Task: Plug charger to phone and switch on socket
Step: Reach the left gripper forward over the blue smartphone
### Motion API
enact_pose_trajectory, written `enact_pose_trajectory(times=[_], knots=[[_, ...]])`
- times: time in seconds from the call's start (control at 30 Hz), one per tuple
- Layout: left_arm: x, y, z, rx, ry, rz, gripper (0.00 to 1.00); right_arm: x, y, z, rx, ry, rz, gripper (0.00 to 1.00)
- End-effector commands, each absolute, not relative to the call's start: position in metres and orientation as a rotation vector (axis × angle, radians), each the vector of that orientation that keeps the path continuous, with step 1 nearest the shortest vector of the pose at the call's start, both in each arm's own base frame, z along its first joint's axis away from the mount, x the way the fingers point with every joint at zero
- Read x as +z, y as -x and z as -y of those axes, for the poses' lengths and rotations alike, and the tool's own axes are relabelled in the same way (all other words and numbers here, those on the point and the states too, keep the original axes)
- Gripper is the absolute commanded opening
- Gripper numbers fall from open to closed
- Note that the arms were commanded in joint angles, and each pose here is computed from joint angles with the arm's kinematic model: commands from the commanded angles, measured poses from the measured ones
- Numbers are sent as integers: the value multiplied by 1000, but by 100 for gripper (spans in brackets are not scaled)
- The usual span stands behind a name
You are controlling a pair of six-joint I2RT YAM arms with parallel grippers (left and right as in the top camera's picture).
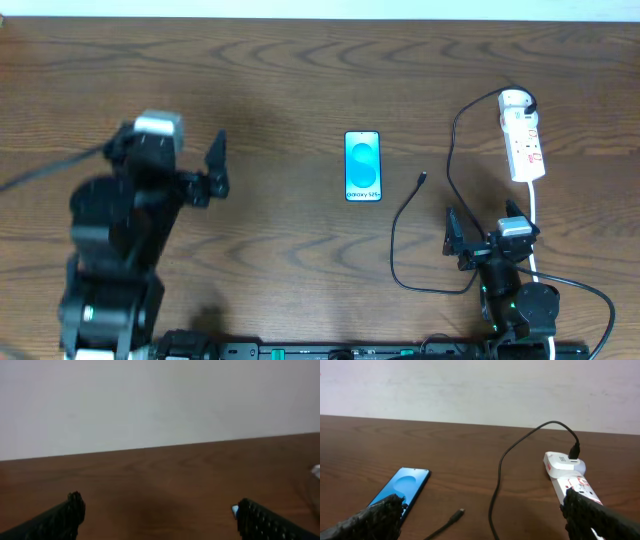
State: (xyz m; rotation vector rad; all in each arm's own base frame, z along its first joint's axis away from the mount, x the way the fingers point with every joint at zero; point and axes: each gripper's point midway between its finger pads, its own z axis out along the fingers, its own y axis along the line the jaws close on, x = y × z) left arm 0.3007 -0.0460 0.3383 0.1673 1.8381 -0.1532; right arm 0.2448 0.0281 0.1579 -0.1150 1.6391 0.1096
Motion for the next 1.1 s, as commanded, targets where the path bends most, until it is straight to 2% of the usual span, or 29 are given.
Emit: enact_pose_trajectory(times=[0.0, 0.13, 0.3, 0.47, 0.6, 0.67, 0.83, 1.07], knots=[[329, -320, 69, -305, -215, -1871, 98, 156, -245, -29, 120, 108, -1645, 99], [316, -349, 82, -463, -97, -1953, 98, 156, -245, -29, 120, 109, -1645, 99], [286, -379, 108, -507, -110, -2197, 98, 156, -245, -29, 121, 108, -1645, 99], [264, -405, 134, -494, -117, -2485, 98, 156, -245, -29, 120, 108, -1645, 99], [242, -425, 143, -296, -105, -2648, 98, 156, -245, -29, 120, 109, -1645, 99], [227, -434, 174, -363, -159, -2668, 98, 156, -245, -29, 120, 108, -1645, 99], [197, -426, 219, -480, -272, -2733, 98, 156, -245, -29, 120, 108, -1645, 99], [152, -413, 246, -432, -35, -2883, 98, 156, -245, -29, 120, 109, -1645, 99]])
